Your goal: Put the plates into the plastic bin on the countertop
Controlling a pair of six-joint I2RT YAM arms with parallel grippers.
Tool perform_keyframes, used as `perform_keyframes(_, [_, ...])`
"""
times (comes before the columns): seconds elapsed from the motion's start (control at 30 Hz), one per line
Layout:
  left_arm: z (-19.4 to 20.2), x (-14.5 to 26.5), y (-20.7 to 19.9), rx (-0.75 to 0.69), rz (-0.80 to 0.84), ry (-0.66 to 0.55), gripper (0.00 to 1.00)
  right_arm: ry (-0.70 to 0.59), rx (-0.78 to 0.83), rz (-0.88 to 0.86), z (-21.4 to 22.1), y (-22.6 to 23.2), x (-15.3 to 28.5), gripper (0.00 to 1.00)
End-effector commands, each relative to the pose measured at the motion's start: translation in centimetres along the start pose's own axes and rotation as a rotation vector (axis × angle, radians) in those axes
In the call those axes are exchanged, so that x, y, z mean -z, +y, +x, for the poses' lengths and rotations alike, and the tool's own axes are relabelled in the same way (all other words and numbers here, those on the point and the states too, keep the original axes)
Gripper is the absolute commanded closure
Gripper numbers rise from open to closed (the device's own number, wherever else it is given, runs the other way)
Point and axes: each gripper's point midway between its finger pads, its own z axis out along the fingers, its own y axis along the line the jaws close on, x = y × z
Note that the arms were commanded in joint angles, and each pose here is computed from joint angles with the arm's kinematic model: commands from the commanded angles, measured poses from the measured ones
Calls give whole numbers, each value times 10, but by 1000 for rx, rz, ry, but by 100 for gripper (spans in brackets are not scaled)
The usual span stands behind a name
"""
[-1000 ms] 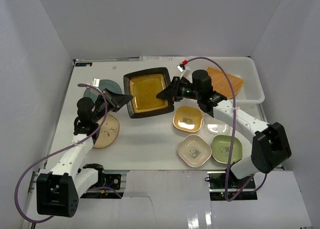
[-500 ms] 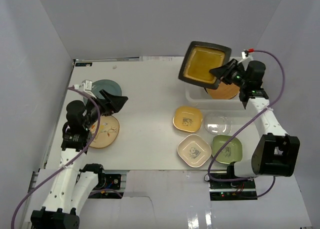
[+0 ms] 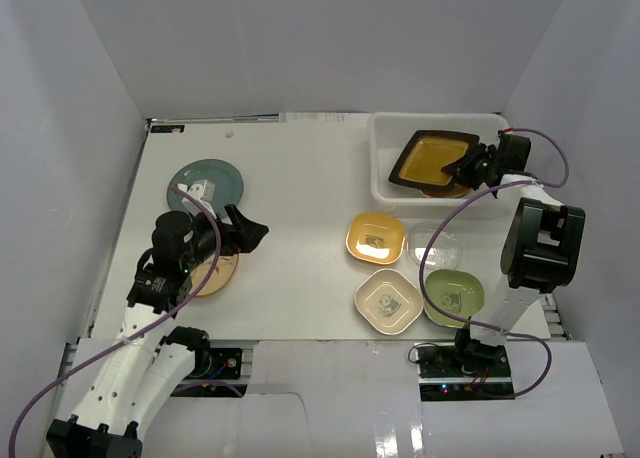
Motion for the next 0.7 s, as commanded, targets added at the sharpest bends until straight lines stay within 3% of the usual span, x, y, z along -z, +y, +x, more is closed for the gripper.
perform_keyframes(0.0, [-1, 2, 0, -41, -15, -7, 6, -148, 126, -53, -54, 37, 12, 88])
perform_keyframes(0.03, [-1, 2, -1, -44, -13, -5, 7, -136, 120, -14, -51, 29, 11, 69])
perform_keyframes(0.1, [-4, 1, -1, -45, -24, -14, 6, -147, 128, 68, -53, 15, 11, 43])
perform_keyframes(0.13, [-5, 0, -3, -44, -21, -13, 6, -123, 145, 121, -47, 5, 12, 24])
perform_keyframes(0.23, [-9, -1, -8, -49, -11, -14, 6, -170, 242, 257, -58, -1, 21, 3])
perform_keyframes(0.5, [-33, -7, 4, -57, -113, -71, 6, -346, 513, 720, -89, -20, 51, 10])
perform_keyframes(0.57, [-34, -11, 4, -60, -114, -54, 7, -365, 518, 739, -88, -16, 56, 10])
perform_keyframes(0.67, [-37, -23, 7, -49, -133, -29, 8, -403, 476, 610, -83, 7, 62, 10])
